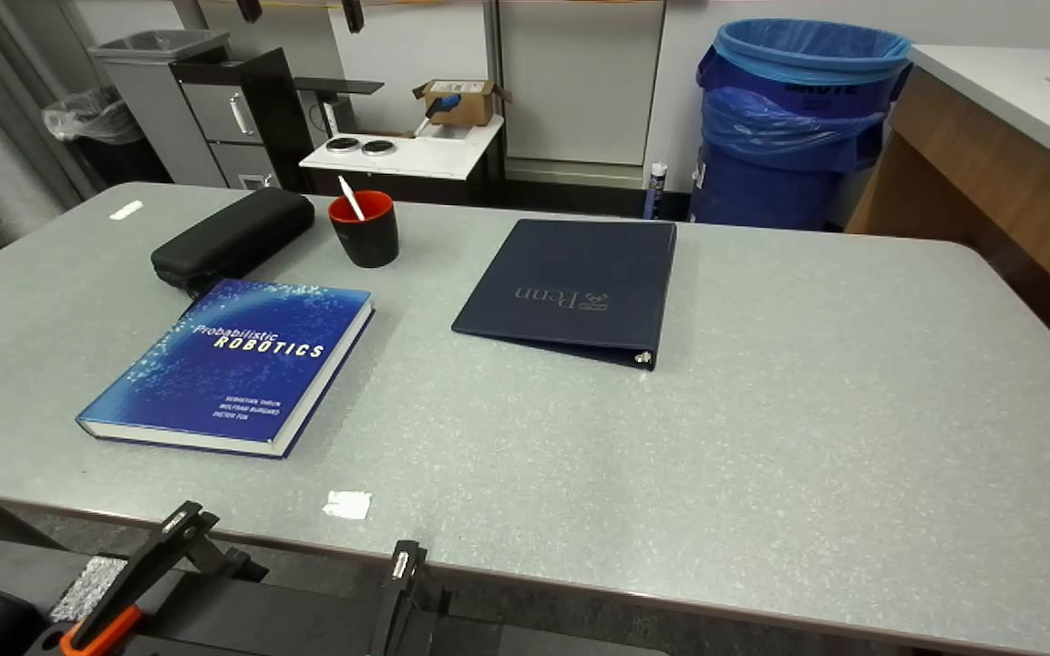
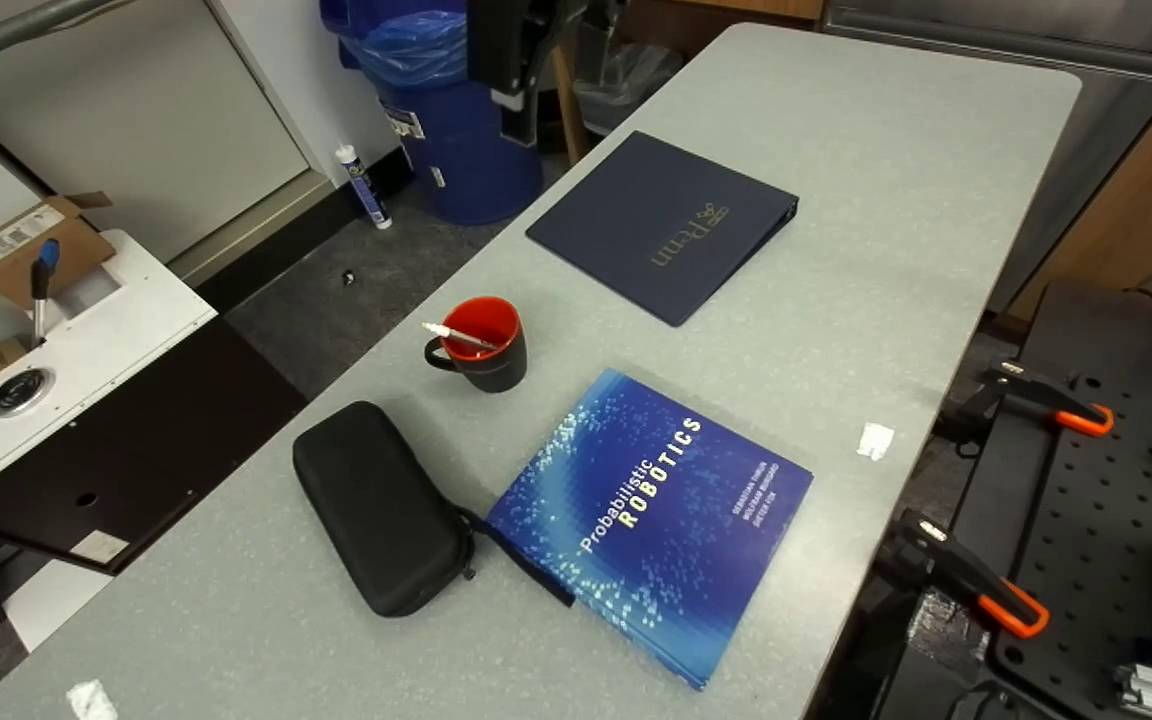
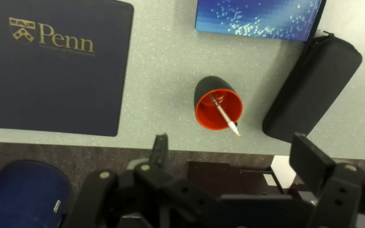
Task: Remove the pen from the mug and put it on the table
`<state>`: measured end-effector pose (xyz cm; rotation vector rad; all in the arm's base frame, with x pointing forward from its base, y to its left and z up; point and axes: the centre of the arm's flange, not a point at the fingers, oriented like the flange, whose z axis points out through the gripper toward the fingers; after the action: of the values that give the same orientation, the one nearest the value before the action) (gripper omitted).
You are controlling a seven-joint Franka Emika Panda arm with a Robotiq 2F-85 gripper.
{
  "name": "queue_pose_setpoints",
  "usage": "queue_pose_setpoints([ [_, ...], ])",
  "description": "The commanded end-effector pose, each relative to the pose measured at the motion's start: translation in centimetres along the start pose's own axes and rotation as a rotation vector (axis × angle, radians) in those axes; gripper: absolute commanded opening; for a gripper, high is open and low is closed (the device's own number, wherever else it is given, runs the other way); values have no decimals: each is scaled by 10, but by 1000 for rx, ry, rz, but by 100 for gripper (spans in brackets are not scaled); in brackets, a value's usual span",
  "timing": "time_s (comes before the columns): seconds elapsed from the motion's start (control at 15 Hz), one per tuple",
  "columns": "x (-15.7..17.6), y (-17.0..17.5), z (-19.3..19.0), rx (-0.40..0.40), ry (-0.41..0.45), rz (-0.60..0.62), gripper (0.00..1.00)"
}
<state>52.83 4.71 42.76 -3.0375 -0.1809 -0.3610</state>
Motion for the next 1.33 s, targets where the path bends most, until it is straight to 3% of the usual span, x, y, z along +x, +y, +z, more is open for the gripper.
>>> queue_pose_setpoints([
  [0.0,18,-6,12,12,-1,-26,100],
  [0.87,142,-65,139,-41,-71,-138,100],
  [1.13,154,-77,157,-21,-96,-166,100],
  [1.2,128,-70,156,-22,-75,-163,100],
  [1.27,129,-72,160,-20,-78,-164,100],
])
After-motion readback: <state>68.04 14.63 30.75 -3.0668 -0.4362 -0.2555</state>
